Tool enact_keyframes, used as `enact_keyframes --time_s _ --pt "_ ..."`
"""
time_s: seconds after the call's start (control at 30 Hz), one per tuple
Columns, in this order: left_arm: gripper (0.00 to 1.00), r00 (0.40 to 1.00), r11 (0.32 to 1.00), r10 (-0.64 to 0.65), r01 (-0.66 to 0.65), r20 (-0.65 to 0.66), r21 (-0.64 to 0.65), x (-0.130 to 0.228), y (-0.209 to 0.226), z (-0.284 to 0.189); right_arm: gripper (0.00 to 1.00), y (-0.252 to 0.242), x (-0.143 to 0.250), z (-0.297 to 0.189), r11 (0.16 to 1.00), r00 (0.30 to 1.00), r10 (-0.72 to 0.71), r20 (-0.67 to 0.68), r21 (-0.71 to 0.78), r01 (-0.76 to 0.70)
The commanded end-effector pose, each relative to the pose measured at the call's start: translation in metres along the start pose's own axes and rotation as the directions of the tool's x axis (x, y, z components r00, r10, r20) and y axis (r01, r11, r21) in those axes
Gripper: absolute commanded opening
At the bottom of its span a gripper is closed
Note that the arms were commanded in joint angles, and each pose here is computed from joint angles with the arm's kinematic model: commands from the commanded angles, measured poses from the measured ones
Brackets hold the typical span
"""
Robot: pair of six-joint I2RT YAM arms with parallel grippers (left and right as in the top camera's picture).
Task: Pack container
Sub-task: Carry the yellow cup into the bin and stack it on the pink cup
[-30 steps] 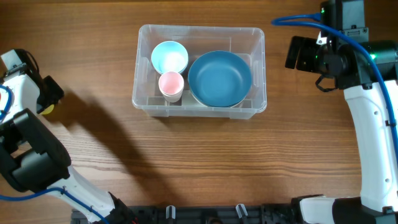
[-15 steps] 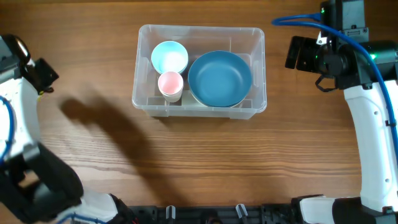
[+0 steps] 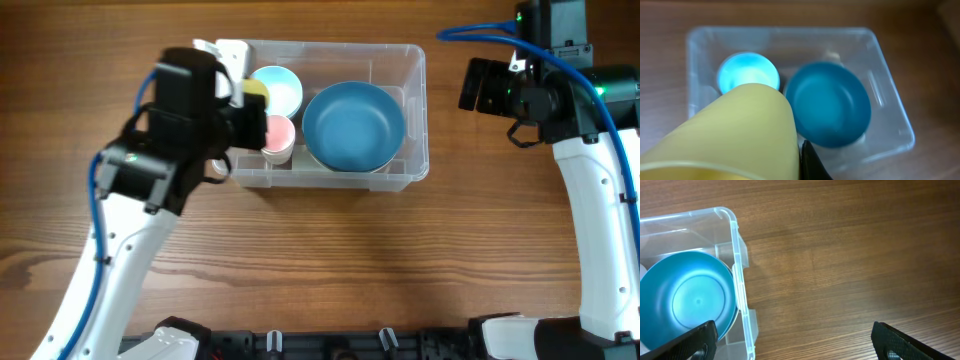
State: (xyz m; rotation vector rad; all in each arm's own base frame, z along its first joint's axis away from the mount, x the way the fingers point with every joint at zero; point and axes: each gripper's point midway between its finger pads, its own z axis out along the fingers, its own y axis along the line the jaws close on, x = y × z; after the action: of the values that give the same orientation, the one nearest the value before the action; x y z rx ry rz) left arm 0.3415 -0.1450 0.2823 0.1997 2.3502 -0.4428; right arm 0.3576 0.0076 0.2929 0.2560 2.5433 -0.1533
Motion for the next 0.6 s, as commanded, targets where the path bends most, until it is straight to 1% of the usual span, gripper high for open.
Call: enact_keyframes --time_s 0.0,0.1,0.23,0.37,0.57 --pt "0.04 0.995 0.998 0.038 -0.042 -0.096 -0.043 0.021 -0.011 0.025 1.0 0.001 -0.001 -0.003 1.0 1.0 0.0 0.007 -0.01 0.0" --pt "0.04 0.983 0.998 0.014 -0.024 -0.182 -0.055 0.038 -0.011 0.054 1.0 0.001 -0.001 -0.003 1.0 1.0 0.0 0.007 -0.01 0.0" --pt "0.04 0.966 0.996 -0.012 -0.012 -0.26 -0.089 0.054 -0.002 0.087 1.0 0.001 -0.001 -0.003 1.0 1.0 0.0 0.007 -0.01 0.0" --pt "0.04 0.963 0.99 -0.017 -0.021 -0.269 -0.138 0.057 0.008 0.104 1.0 0.001 -0.001 -0.003 1.0 1.0 0.0 0.007 -0.01 0.0" --pt "0.04 0.963 0.99 -0.017 -0.022 -0.269 -0.141 0.057 0.009 0.106 1.0 0.001 -0.001 -0.003 1.0 1.0 -0.001 0.007 -0.01 0.001"
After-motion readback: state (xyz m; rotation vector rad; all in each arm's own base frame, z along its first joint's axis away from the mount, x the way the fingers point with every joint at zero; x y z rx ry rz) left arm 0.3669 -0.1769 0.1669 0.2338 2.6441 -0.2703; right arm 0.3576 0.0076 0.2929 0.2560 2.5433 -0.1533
